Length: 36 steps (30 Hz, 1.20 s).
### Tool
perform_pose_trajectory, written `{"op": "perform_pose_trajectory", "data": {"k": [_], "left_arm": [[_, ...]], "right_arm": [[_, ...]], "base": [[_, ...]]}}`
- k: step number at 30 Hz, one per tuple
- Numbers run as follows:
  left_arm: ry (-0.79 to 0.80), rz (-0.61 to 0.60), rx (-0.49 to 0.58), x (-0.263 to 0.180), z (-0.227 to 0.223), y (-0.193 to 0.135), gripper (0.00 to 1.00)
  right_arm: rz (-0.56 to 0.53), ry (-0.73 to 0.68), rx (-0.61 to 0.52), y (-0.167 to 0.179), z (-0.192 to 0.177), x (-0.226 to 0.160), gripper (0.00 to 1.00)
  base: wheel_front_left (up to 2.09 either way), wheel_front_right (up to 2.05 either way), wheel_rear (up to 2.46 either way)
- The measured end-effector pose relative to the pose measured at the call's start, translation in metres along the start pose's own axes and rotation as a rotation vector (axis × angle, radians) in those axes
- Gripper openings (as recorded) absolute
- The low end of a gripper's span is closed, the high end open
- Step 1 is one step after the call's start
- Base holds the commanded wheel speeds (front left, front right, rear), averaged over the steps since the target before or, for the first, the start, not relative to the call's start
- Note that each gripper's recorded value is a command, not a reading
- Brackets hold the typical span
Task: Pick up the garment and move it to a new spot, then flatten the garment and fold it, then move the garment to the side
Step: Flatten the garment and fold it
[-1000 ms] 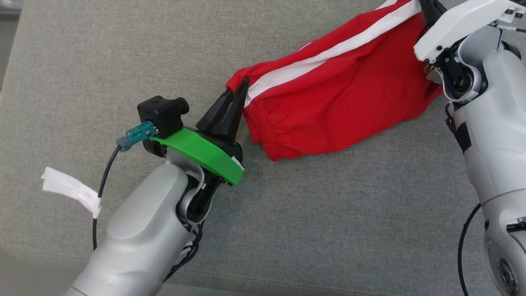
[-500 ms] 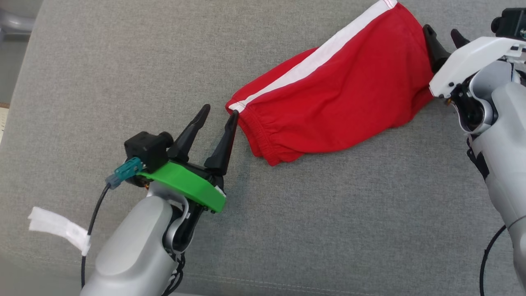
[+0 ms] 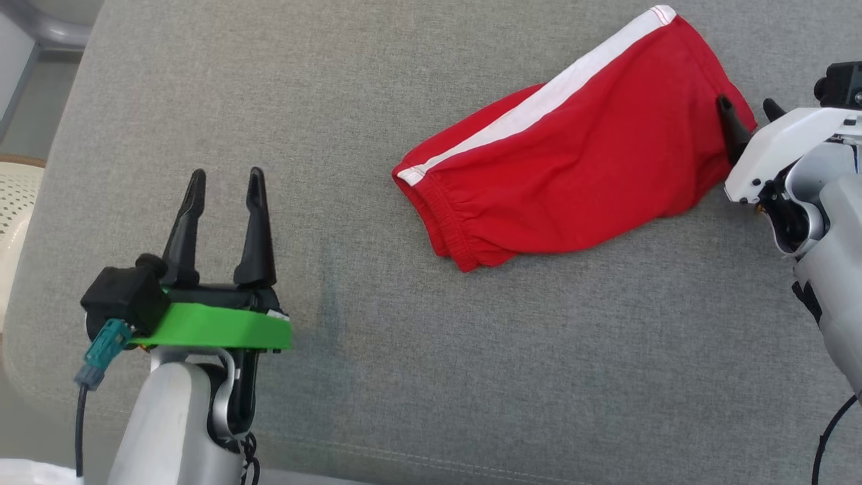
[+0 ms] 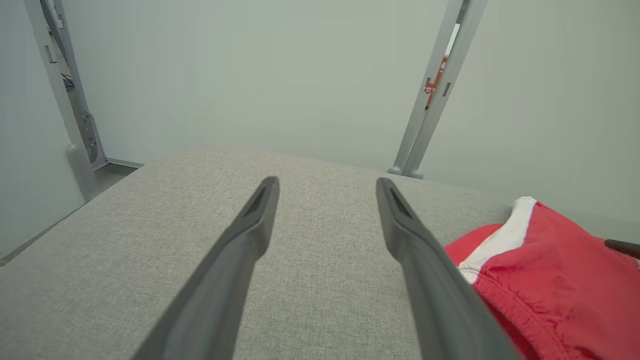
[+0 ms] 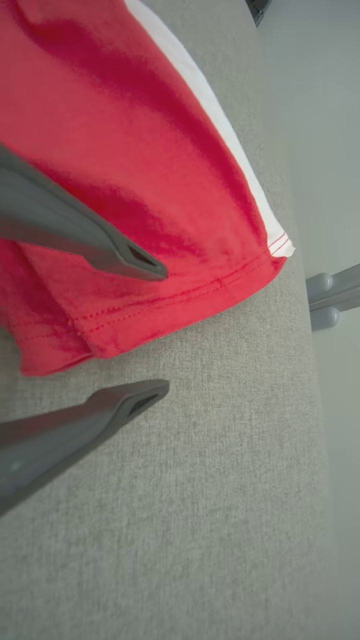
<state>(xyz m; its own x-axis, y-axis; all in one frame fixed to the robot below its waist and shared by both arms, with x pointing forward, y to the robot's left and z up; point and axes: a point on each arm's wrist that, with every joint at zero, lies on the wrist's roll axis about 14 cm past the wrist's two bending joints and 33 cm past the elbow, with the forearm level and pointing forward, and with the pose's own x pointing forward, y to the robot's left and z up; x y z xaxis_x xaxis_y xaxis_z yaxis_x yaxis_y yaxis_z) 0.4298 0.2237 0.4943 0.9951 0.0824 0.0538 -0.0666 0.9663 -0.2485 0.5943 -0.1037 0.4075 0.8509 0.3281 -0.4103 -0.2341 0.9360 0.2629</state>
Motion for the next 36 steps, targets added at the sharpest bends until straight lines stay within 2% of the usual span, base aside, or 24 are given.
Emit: {"op": "perform_pose_trajectory", "data": {"k": [8, 9, 10, 12, 13, 18, 24, 36], "left_arm": [[0.000, 0.049, 0.098, -0.015, 0.001, 0.017, 1.00], [0.009, 0.055, 0.103, -0.018, -0.001, 0.018, 1.00], [0.011, 0.056, 0.106, -0.018, -0.002, 0.019, 1.00], [0.014, 0.057, 0.116, -0.019, -0.002, 0.020, 1.00], [0.015, 0.058, 0.116, -0.019, -0.003, 0.020, 1.00], [0.020, 0.053, 0.106, -0.021, -0.004, 0.017, 1.00], [0.032, 0.032, 0.104, -0.029, -0.008, 0.009, 1.00], [0.035, -0.063, 0.103, -0.034, -0.011, -0.021, 1.00]], "right_arm": [[-0.012, 0.070, -0.027, -0.003, -0.021, 0.003, 1.00], [-0.009, 0.091, -0.022, -0.001, -0.026, 0.004, 0.80], [-0.009, 0.096, -0.017, -0.001, -0.027, 0.004, 0.44], [-0.006, 0.106, -0.007, 0.001, -0.029, 0.005, 0.07], [-0.004, 0.108, 0.000, 0.002, -0.030, 0.006, 0.00], [0.011, 0.097, 0.047, 0.010, -0.027, 0.001, 0.00], [0.001, 0.052, 0.091, 0.005, -0.027, -0.023, 0.00], [-0.187, -0.076, 0.207, -0.080, -0.016, -0.106, 0.00]], "base": [[0.00, 0.00, 0.00], [0.00, 0.00, 0.00], [0.00, 0.00, 0.00], [0.00, 0.00, 0.00], [0.00, 0.00, 0.00], [0.00, 0.00, 0.00], [0.00, 0.00, 0.00], [0.00, 0.00, 0.00]]}}
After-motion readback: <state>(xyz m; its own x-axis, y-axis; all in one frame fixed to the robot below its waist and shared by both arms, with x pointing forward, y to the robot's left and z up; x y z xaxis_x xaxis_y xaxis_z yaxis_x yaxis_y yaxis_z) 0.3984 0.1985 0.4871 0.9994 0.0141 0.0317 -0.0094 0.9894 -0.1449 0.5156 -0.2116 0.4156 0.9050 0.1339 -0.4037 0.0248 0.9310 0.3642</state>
